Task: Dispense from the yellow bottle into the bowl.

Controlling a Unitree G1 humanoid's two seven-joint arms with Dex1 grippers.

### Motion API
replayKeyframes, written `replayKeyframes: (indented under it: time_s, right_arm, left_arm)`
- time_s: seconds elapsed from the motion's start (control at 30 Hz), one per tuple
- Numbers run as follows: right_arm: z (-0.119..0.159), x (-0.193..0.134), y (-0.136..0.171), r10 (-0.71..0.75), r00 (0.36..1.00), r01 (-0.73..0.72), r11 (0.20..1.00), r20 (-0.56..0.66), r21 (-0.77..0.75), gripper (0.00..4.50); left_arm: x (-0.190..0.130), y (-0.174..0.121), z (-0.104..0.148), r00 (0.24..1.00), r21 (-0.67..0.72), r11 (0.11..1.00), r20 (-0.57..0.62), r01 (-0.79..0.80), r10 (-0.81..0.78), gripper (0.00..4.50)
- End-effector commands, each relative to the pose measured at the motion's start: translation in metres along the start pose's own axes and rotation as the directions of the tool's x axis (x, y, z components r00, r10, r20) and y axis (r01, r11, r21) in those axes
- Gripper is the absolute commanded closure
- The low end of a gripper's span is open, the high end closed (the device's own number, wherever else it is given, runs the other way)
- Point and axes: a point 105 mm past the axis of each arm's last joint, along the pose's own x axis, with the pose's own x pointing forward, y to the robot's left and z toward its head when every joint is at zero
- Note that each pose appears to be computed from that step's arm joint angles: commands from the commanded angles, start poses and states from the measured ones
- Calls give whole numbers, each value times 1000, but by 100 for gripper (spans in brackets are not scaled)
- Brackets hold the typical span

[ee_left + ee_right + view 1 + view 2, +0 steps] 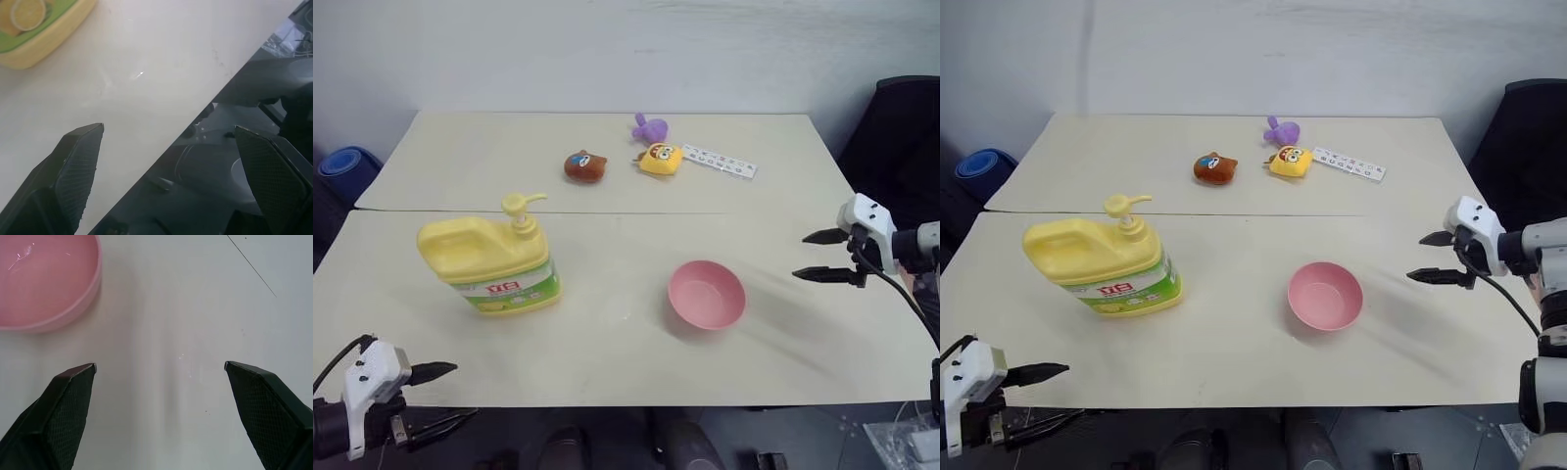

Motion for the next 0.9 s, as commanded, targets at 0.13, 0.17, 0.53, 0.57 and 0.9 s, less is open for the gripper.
replayKeyframes:
  time_s: [0.13, 0.17, 0.53, 0.57, 0.9]
  right_arm:
    - [7, -8, -8, -61, 998, 62, 998, 27, -21, 14]
    - [7, -8, -8, -61, 998, 61, 998, 28, -18, 14]
    - [29, -17, 2, -38, 995, 41, 999, 92, -32, 14]
    - [35, -17, 7, -25, 994, 31, 998, 107, -60, 14]
    - [71, -5, 101, 114, 977, -89, 986, 181, -142, 14]
  left_arm:
    - [5, 8, 4, 999, 49, 998, 6, -48, 48, 0]
    - [5, 9, 7, 998, 51, 997, 17, -57, 56, 0]
    - [15, -21, 101, 940, 101, 981, 284, 166, -189, 0]
    - [16, -26, 108, 933, 134, 969, 271, 207, -237, 0]
    - [37, -47, 138, 872, 329, 851, 131, 410, -471, 0]
